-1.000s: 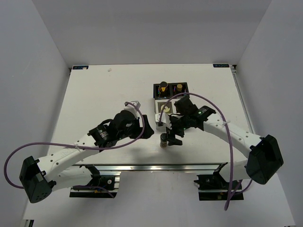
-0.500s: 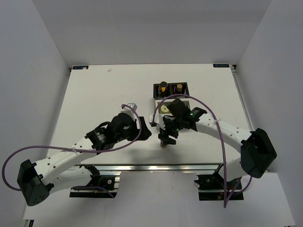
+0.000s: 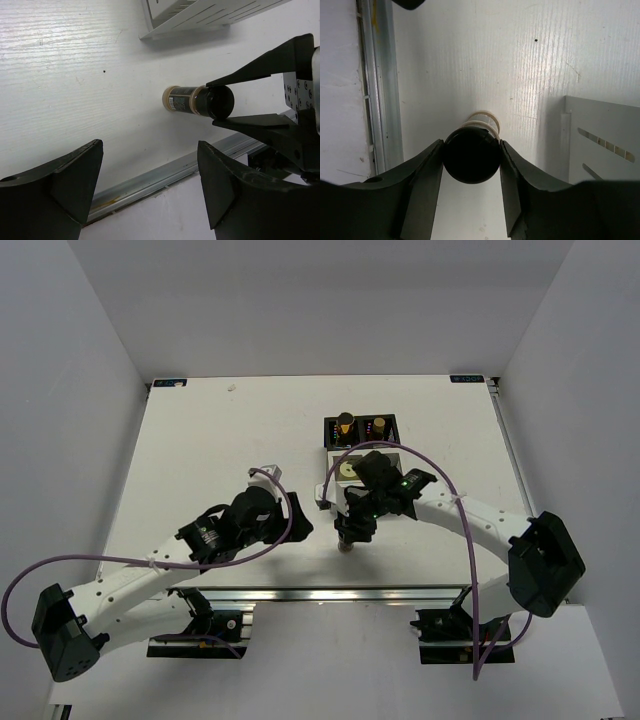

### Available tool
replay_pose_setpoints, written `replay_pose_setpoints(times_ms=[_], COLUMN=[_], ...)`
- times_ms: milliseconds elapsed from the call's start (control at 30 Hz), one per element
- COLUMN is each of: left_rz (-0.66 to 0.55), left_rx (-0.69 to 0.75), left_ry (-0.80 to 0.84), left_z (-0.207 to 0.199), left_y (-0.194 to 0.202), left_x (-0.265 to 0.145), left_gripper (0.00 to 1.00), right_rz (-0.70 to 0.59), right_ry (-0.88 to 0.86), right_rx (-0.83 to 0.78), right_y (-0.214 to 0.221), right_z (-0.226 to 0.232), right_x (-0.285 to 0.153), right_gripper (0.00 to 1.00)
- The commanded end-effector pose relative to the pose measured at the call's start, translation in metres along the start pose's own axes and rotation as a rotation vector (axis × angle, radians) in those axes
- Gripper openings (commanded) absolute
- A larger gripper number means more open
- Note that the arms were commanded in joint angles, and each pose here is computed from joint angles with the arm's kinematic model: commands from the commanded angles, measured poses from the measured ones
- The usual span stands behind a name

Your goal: Organize the condiment bottles

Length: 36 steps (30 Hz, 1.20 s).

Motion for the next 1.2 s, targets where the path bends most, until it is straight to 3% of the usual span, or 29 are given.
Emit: replay_pose_setpoints(times_ms=[0, 100, 133, 167, 500, 700, 1033, 1167], left_rz=[-0.033, -0.037, -0.039, -0.038, -0.040, -0.040, -0.036, -0.039], left_rx=[-0.013, -0.017, -0.017, -0.017, -0.019, -0.013, 0.012, 0.013], left_ry=[-0.004, -0.003, -0.005, -0.006, 0.001, 0.008, 0.019, 0.025], left_z=[0.002, 0.003, 0.003, 0.003, 0.004, 0.004, 0.001, 0.002], left_y=[-0.002, -0.001, -0.002, -0.001, 0.000, 0.001, 0.000, 0.001], left_x=[-0.003, -0.004, -0.004, -0.004, -0.003, 0.000, 0.005, 0.006], left_gripper=[0.85, 0.85, 0.85, 0.85, 0.85, 0.85, 0.85, 0.85], right_rz=[-0.029, -0.038, -0.044, -0.048, -0.186, -0.257, -0.279, -0.273], right_ry=[-0.005, -0.009, -0.008, -0.001, 0.037, 0.171, 0.493, 0.536], right_rx=[-0.036, -0.037, -0.038, -0.035, -0.050, -0.021, 0.252, 0.275], right_y=[-0.004, -0.005, -0.007, -0.009, -0.052, -0.073, -0.044, -0.036], right_z=[0.006, 0.009, 0.010, 0.010, 0.027, 0.027, -0.042, -0.063], right_x=[-0.006, -0.010, -0.013, -0.015, -0.084, -0.128, -0.186, -0.193], right_gripper=[0.41, 0.28, 0.07, 0.00, 0.00, 0.00, 0.00, 0.00])
Point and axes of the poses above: each gripper's point midway between its finger pads, its own x axis out along the fingers, its own z axis along the line the jaws close on, y = z × x, the point moved 8 cm from there along -x, back along the fingers
